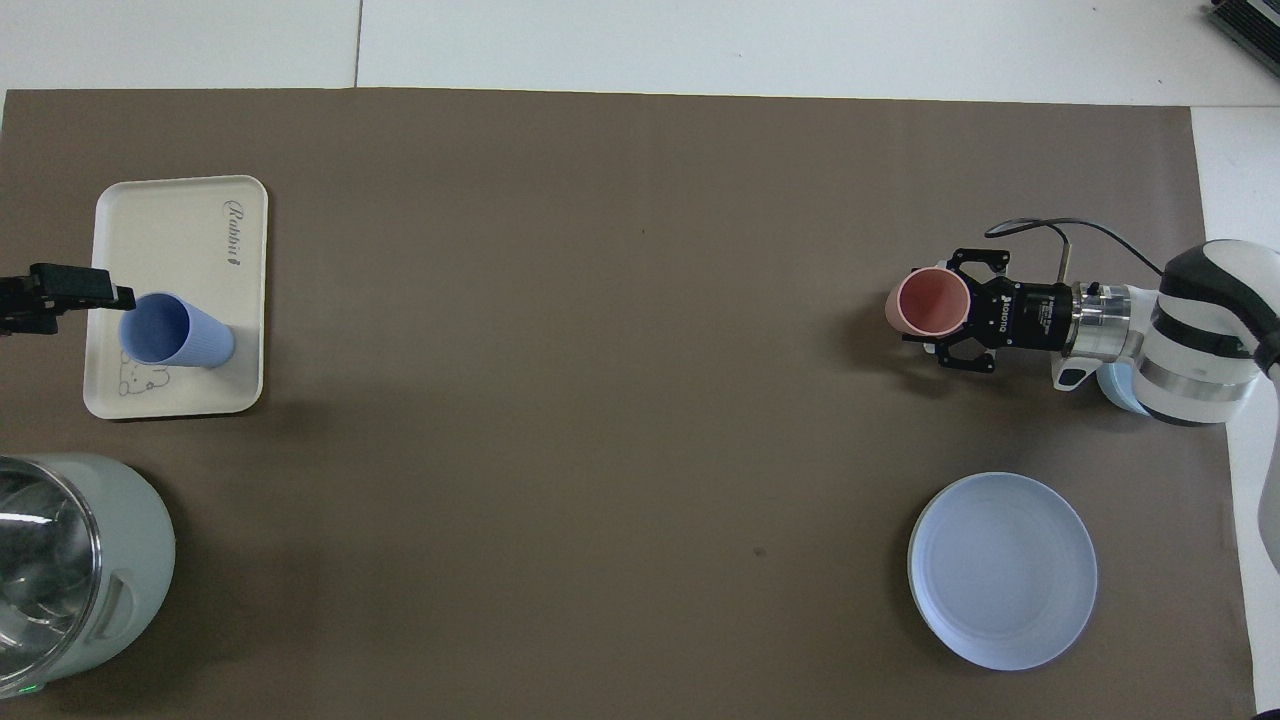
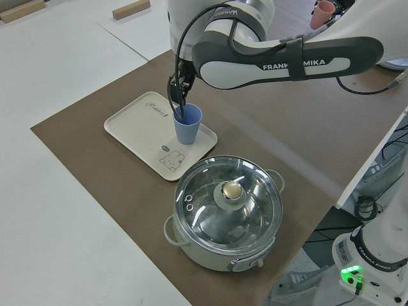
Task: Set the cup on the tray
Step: 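Set the pink cup on the table and open the right gripper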
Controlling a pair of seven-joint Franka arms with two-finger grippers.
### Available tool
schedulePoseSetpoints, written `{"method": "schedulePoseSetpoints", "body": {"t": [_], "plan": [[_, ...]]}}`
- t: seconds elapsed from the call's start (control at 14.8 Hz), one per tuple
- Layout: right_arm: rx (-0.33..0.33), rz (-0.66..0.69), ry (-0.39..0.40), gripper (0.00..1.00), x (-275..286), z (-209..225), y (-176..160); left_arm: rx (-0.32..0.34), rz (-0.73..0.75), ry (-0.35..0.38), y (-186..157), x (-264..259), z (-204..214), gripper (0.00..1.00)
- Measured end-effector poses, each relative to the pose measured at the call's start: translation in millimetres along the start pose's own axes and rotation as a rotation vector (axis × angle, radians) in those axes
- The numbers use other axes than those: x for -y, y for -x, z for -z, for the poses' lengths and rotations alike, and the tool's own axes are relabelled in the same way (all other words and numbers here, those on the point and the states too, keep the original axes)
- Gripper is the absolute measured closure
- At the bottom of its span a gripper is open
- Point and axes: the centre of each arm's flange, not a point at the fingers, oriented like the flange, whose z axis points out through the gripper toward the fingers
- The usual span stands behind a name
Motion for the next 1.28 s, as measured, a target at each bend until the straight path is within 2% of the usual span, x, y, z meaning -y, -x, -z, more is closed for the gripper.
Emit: {"method": "schedulePoseSetpoints", "body": {"t": [0.14,0.34,0.54,0.68,0.95,1.15,1.28], "plan": [[-0.006,0.005,0.003,0.19,-3,-4,-2,0.035,-0.100,-0.048,11,-46,14,0.00],[-0.042,0.039,0.007,0.00,4,-16,11,0.109,-0.222,-0.088,37,-108,22,0.00],[-0.100,0.084,0.009,0.00,12,-6,27,0.172,-0.291,-0.097,63,-158,20,0.00],[-0.147,0.096,0.022,0.00,10,16,24,0.192,-0.293,-0.104,75,-186,14,0.00],[-0.224,0.108,0.049,0.00,2,58,7,0.195,-0.283,-0.107,79,-193,25,0.00],[-0.370,0.205,0.110,0.00,11,83,23,0.204,-0.257,-0.102,69,-183,61,0.00],[-0.518,0.344,0.224,0.00,23,95,64,0.186,-0.254,-0.095,57,-184,85,0.00]]}}
